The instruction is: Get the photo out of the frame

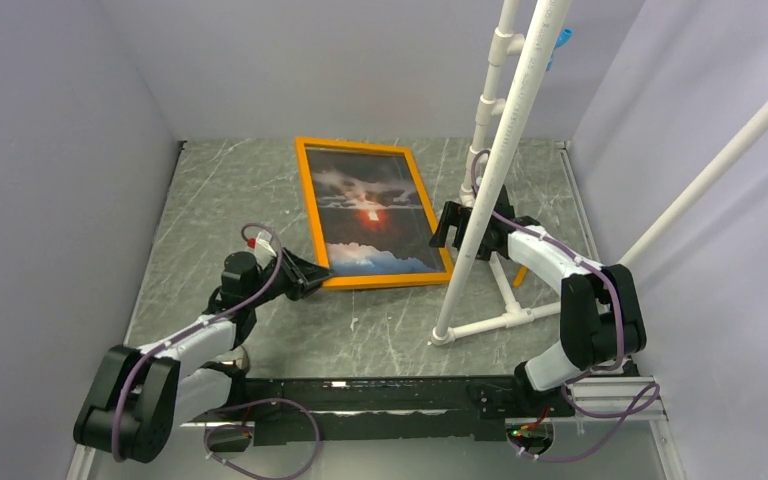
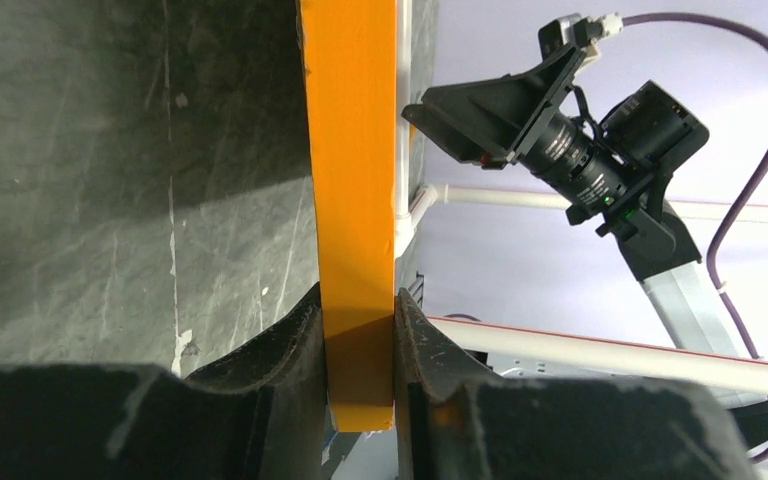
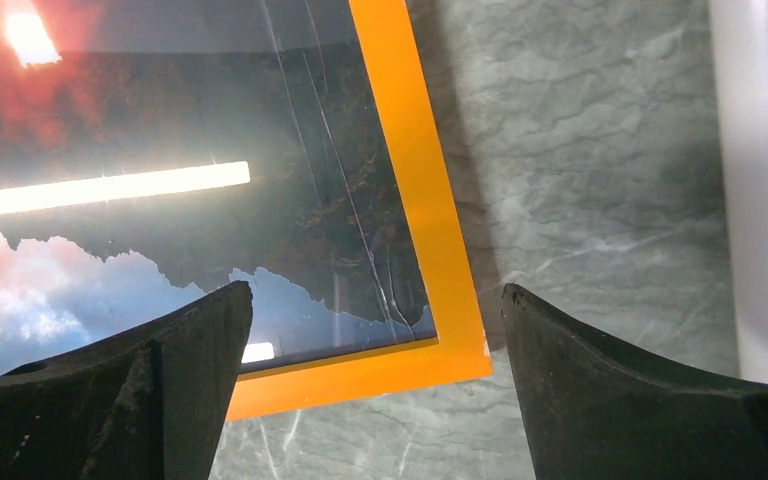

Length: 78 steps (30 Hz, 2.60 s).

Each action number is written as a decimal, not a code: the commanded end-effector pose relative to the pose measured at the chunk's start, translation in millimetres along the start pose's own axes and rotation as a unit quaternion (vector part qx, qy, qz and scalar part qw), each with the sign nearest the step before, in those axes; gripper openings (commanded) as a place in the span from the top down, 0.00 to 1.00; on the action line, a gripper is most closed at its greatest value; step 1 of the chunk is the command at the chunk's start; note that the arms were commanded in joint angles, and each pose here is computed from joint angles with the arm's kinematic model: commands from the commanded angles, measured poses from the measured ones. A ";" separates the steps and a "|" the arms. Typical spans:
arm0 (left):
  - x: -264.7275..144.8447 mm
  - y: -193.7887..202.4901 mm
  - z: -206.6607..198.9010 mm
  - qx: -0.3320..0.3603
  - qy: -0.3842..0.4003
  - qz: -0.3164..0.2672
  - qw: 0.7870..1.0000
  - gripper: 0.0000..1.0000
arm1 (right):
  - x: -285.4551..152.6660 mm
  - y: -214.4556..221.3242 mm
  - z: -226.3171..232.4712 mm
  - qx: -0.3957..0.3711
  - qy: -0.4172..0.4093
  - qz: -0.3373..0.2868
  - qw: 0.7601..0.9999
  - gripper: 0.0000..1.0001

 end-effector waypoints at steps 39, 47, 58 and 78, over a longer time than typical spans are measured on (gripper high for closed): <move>48.8 63.5 62.2 0.054 -0.119 0.172 0.976 0.52 | 8.1 -38.6 -19.2 -0.120 0.047 -0.065 0.990 0.13; 31.3 48.2 54.2 0.108 -0.224 0.155 0.956 0.35 | 24.3 -55.9 -15.1 -0.139 0.041 -0.056 0.988 0.24; 49.3 17.1 27.9 0.143 -0.289 0.116 0.939 0.37 | 47.3 -56.1 -27.6 -0.143 0.075 -0.029 0.986 0.40; 79.4 10.3 37.0 0.124 -0.299 0.111 0.940 0.54 | 65.3 -54.4 -50.4 -0.133 0.163 -0.013 0.978 0.55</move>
Point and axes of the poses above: each gripper's point midway between its finger pads, its own x axis out along the fingers, its own z axis along the line the jaws close on, y = z × x, the point moved 8 cm from there along -x, back along the fingers
